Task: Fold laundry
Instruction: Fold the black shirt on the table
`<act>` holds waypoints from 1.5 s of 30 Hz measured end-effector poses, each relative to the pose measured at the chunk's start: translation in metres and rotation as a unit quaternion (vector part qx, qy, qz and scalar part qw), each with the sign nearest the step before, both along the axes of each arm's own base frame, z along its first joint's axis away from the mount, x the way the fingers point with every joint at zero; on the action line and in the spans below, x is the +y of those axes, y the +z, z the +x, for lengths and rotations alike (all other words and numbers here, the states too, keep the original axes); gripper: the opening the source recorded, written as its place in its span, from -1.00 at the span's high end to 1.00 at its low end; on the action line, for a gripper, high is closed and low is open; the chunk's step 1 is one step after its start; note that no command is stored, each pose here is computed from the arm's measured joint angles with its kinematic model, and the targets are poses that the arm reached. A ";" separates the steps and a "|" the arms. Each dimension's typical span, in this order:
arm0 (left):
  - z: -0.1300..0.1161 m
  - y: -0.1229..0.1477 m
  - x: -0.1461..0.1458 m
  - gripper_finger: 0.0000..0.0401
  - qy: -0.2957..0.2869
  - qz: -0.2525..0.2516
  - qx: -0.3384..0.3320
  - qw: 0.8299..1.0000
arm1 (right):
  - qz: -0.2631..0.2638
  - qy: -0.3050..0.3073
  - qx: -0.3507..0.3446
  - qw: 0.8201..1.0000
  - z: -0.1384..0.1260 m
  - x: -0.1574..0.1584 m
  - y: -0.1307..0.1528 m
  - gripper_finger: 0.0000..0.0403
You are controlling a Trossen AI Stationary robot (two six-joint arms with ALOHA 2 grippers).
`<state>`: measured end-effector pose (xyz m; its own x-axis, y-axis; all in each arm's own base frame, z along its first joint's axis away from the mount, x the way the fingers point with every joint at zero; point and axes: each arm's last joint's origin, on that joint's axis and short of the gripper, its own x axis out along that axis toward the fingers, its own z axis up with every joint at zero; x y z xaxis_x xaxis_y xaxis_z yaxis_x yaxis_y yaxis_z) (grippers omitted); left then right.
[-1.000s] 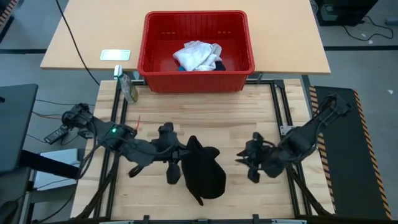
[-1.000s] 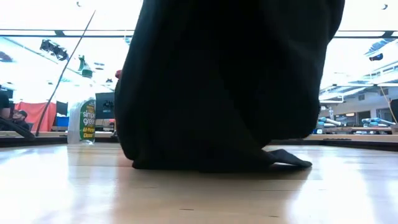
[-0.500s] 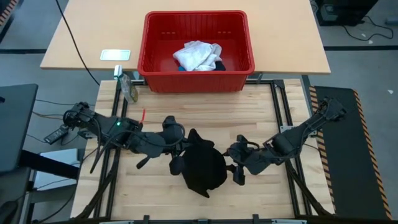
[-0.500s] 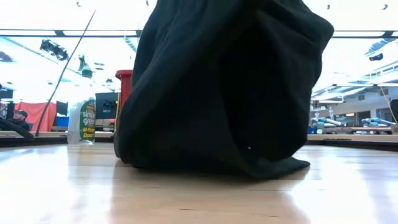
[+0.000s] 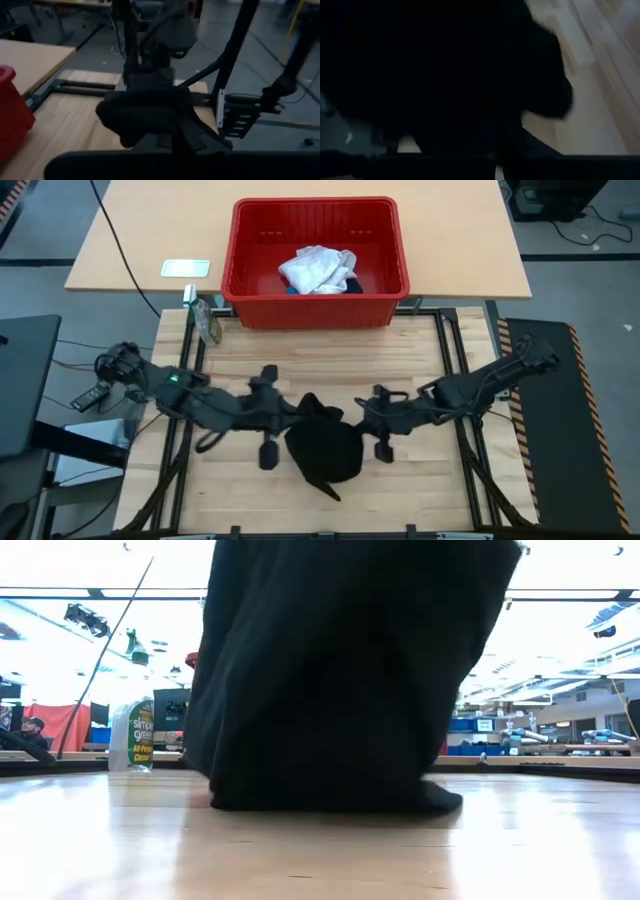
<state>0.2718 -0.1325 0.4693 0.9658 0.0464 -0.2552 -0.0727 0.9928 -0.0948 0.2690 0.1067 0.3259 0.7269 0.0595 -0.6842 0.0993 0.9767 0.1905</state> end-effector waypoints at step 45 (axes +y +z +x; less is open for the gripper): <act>0.089 -0.049 -0.005 1.00 0.170 -0.018 -0.050 0.984 | -0.057 0.015 -0.221 0.973 -0.065 0.005 0.121 0.11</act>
<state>0.3604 -0.1374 0.4207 0.9160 0.3645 -0.1678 -0.3895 0.9082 -0.1534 0.2042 0.1114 0.4474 0.9512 0.0276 -0.3075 0.0030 0.9951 0.0987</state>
